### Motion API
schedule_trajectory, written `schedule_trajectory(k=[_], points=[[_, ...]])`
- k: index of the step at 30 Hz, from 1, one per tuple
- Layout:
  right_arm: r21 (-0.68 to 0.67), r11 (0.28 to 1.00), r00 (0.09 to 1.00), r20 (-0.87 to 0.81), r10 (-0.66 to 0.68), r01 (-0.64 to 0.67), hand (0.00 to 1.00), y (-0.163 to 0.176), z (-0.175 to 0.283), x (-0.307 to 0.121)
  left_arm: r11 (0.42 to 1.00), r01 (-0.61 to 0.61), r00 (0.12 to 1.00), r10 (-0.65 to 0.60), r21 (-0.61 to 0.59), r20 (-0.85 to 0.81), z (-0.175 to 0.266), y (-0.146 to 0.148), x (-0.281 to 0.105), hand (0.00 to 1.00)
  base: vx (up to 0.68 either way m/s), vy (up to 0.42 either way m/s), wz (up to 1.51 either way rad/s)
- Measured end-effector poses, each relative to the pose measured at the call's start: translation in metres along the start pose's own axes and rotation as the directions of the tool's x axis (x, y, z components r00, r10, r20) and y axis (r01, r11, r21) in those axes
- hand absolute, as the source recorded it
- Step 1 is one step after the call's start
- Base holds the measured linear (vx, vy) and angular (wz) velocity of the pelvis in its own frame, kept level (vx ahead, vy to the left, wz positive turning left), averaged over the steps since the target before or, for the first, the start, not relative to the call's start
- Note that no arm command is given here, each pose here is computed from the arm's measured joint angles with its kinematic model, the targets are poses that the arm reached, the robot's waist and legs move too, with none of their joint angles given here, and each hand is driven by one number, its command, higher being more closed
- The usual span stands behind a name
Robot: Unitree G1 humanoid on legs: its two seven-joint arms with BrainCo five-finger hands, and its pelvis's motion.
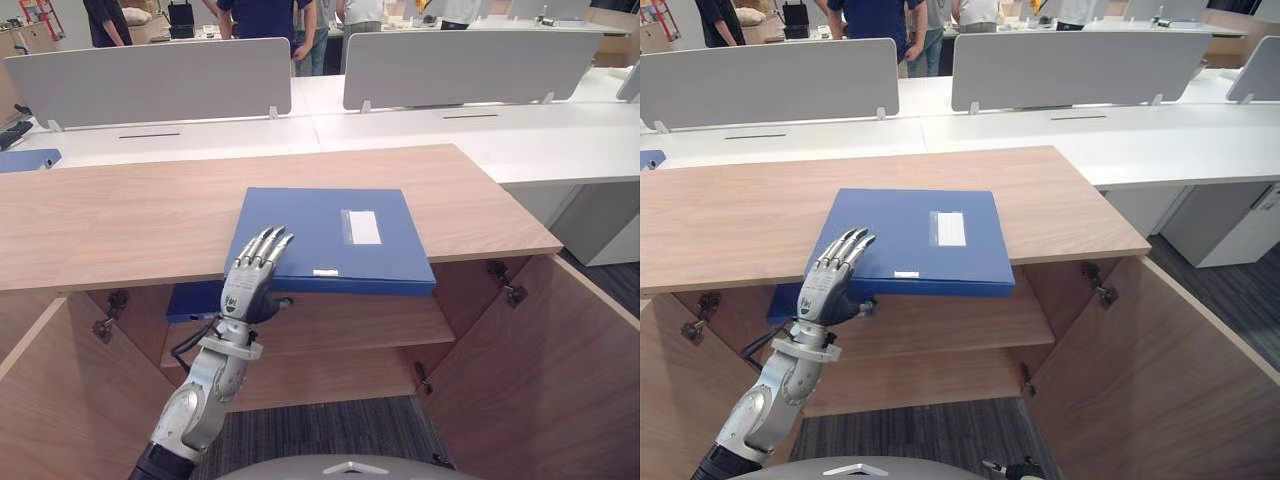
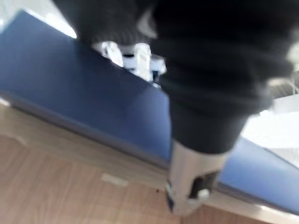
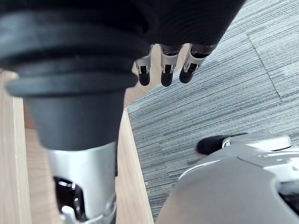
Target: Walk over to the cabinet, pick up the folder, carry it to the office cabinet, place the folder inside the office cabinet, then close the office cabinet door
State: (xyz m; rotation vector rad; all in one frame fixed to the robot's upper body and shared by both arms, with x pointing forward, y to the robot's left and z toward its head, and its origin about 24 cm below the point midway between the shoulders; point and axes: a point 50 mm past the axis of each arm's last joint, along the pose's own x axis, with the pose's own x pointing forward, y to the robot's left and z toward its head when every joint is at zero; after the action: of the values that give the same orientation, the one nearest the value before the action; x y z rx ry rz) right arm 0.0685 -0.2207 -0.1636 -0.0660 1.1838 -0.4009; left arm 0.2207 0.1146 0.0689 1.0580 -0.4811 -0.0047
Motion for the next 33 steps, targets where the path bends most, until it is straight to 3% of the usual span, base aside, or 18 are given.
schedule_trajectory(k=[14, 23, 29, 33], points=[[0.014, 1.0, 1.0, -0.003, 0.005, -0.005, 0.0, 0.002, 0.0, 0.0, 0.991, -0.095, 0.995, 0.098, 0.094, -0.026, -0.014, 0.014, 0.012, 1.0, 0.0, 0.0, 0.0], [0.025, 1.0, 1.0, -0.004, 0.006, -0.006, 0.0, 0.003, -0.001, -0.001, 0.977, -0.209, 0.975, 0.212, 0.048, -0.069, -0.02, 0.034, 0.016, 1.0, 0.0, 0.0, 0.0], [0.04, 0.999, 1.0, 0.018, 0.015, -0.016, 0.0, 0.008, 0.003, -0.001, 0.905, -0.417, 0.903, 0.402, -0.087, -0.151, -0.017, 0.068, 0.01, 1.0, 0.0, -0.011, -0.11], [0.085, 0.996, 0.992, 0.128, 0.018, -0.029, 0.0, 0.017, 0.021, -0.006, 0.833, -0.531, 0.841, 0.494, -0.156, -0.221, -0.02, 0.083, 0.008, 1.0, -0.03, -0.021, -0.05]])
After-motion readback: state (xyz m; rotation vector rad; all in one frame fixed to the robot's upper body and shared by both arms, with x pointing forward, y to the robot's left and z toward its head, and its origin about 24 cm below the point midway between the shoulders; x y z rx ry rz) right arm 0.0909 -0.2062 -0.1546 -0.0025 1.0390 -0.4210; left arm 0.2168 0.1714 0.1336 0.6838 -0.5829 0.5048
